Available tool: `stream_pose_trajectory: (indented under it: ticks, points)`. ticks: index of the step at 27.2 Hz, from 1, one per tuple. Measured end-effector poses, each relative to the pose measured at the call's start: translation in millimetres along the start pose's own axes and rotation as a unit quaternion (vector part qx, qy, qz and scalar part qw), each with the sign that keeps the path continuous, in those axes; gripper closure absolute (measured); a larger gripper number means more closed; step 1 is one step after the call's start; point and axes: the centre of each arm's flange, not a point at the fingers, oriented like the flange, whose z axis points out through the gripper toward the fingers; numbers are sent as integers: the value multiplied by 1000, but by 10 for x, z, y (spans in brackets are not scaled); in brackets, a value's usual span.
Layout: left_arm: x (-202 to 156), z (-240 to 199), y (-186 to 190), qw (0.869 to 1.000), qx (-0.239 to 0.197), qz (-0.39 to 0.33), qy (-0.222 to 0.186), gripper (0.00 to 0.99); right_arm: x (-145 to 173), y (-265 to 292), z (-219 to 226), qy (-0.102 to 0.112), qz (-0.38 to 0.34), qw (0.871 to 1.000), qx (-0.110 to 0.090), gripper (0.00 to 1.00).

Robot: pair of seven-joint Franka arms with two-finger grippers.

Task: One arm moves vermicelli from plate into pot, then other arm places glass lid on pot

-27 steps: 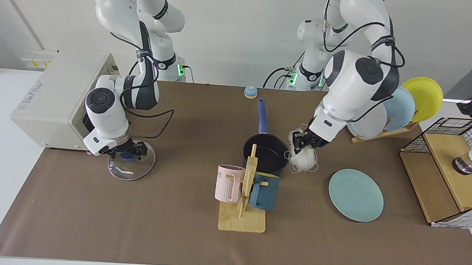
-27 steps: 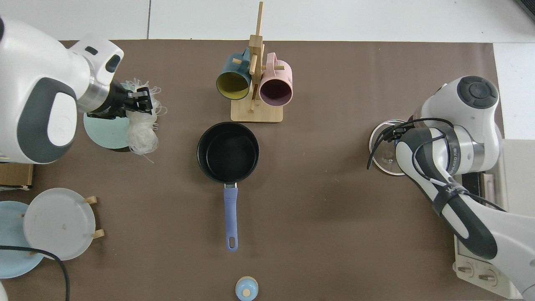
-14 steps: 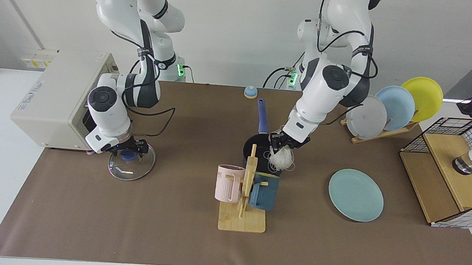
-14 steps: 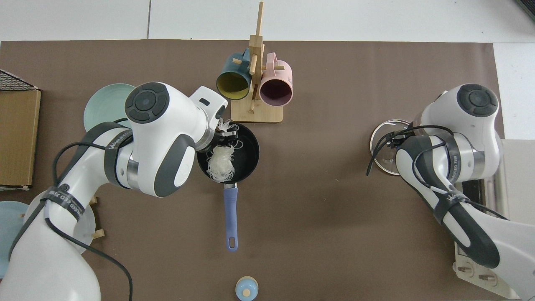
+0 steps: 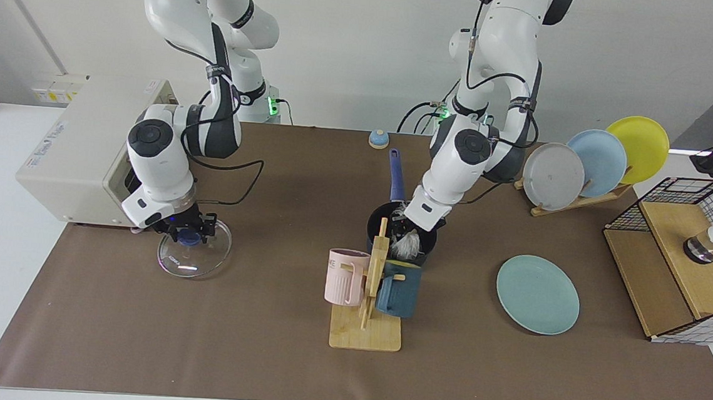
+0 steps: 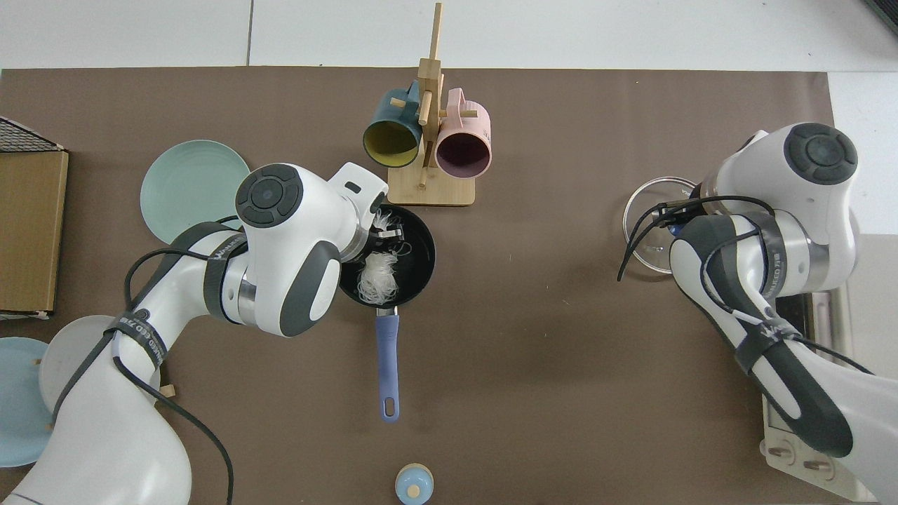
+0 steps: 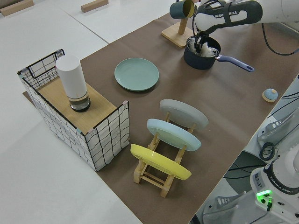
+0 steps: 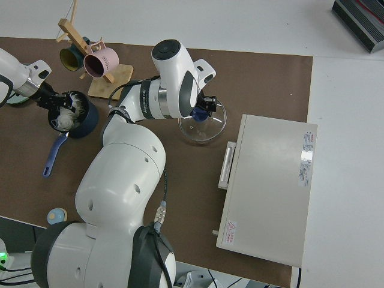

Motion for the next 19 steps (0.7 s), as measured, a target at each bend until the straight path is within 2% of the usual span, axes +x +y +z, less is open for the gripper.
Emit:
stream_pose_trajectory:
  ticks: [1, 4, 6, 8, 9, 10, 12, 16, 19]
  points:
    - [3, -3, -2, 1000, 0, 0, 0, 639, 20, -31, -97, 6, -2, 1000, 0, 344]
    - [28, -46, -20, 1000, 0, -5, 2, 449, 66, -171, -434, 28, -13, 1000, -1, 344]
    - [93, -169, -73, 1000, 2, -13, 4, 326, 73, -297, -699, 31, -21, 999, -2, 344]
    - [198, -396, -171, 1000, 7, -23, 3, 247, 69, -377, -943, 23, -23, 999, -4, 344]
    - [261, -552, -229, 1000, 10, -28, 4, 145, 64, -400, -1084, 16, -23, 1000, -6, 344]
    - [320, -730, -293, 999, 15, -32, 5, 119, 55, -409, -1223, 7, -22, 1000, -7, 344]
    - [404, -1049, -422, 999, 29, -38, 9, 0, 39, -420, -1465, -5, -22, 1000, -9, 344]
    - [471, -1549, -652, 998, 49, -44, 26, 0, 6, -485, -1872, -14, -17, 1000, -8, 344]
    - [452, -1793, -769, 997, 52, -45, 34, 4, -14, -587, -2055, -12, -2, 1000, -6, 344]
